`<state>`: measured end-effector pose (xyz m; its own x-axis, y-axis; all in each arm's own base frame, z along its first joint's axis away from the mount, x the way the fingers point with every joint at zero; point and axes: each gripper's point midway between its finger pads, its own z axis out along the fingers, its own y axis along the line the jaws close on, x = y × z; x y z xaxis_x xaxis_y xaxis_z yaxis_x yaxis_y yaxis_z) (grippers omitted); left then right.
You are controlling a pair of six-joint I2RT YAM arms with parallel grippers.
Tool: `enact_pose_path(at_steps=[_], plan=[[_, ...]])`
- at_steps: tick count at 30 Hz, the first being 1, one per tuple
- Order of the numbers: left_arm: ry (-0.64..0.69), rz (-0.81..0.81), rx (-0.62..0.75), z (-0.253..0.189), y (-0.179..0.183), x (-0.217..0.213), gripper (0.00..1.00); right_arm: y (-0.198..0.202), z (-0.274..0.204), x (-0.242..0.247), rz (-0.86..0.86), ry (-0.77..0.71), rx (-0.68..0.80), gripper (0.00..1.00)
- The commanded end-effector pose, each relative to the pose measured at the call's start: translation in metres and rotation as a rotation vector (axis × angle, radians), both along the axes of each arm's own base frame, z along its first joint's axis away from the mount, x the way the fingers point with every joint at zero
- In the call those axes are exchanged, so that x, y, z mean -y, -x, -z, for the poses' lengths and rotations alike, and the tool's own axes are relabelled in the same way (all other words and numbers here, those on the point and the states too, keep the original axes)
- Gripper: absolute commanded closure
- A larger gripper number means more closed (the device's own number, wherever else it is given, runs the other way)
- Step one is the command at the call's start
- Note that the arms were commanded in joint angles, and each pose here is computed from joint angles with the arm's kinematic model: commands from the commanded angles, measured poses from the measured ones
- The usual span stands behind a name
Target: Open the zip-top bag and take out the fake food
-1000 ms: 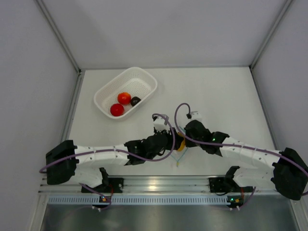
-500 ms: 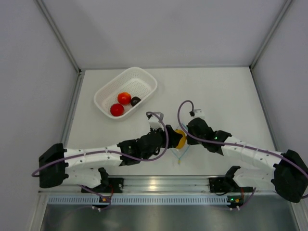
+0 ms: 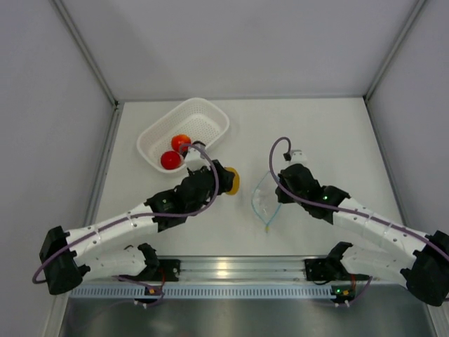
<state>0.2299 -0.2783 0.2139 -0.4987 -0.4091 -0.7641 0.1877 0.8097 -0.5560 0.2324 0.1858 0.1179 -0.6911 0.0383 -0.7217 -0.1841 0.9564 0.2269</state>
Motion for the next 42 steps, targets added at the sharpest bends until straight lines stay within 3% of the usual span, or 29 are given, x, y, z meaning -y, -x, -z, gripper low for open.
enact_pose_path(at_steps=[1,11,15,20,23,26,30,31,35,36,42], plan=[[-0.016,-0.100,0.012,-0.023,-0.032,-0.038,1.00,-0.010,-0.031,0.006,0.022,-0.020,0.068,1.00],[-0.080,-0.305,-0.001,-0.047,-0.136,-0.106,1.00,-0.003,-0.037,0.012,0.007,-0.021,0.081,1.00],[-0.110,-0.330,-0.065,-0.029,-0.188,-0.116,1.00,0.003,-0.041,0.016,-0.011,-0.018,0.084,1.00],[-0.102,-0.365,-0.055,-0.041,-0.253,-0.139,1.00,0.013,-0.052,0.025,-0.039,-0.003,0.100,1.00],[-0.122,-0.374,-0.110,-0.009,-0.290,-0.146,1.00,0.015,-0.059,0.035,-0.028,0.017,0.116,1.00],[-0.092,-0.352,-0.138,0.003,-0.311,-0.152,0.91,0.016,-0.069,0.043,-0.025,0.050,0.129,1.00],[-0.079,-0.323,-0.208,0.043,-0.335,-0.156,0.65,0.017,-0.081,0.056,-0.002,0.107,0.134,1.00],[-0.072,-0.310,-0.200,0.040,-0.341,-0.156,0.51,0.016,-0.088,0.057,0.003,0.107,0.145,1.00],[-0.037,-0.271,-0.187,0.030,-0.345,-0.149,0.20,0.013,-0.101,0.066,0.029,0.143,0.160,1.00],[-0.028,-0.266,-0.177,0.024,-0.344,-0.147,0.02,0.012,-0.107,0.066,0.032,0.141,0.168,1.00],[-0.003,-0.271,-0.080,-0.039,-0.325,-0.152,0.02,-0.003,-0.122,0.073,0.085,0.189,0.196,1.00]])
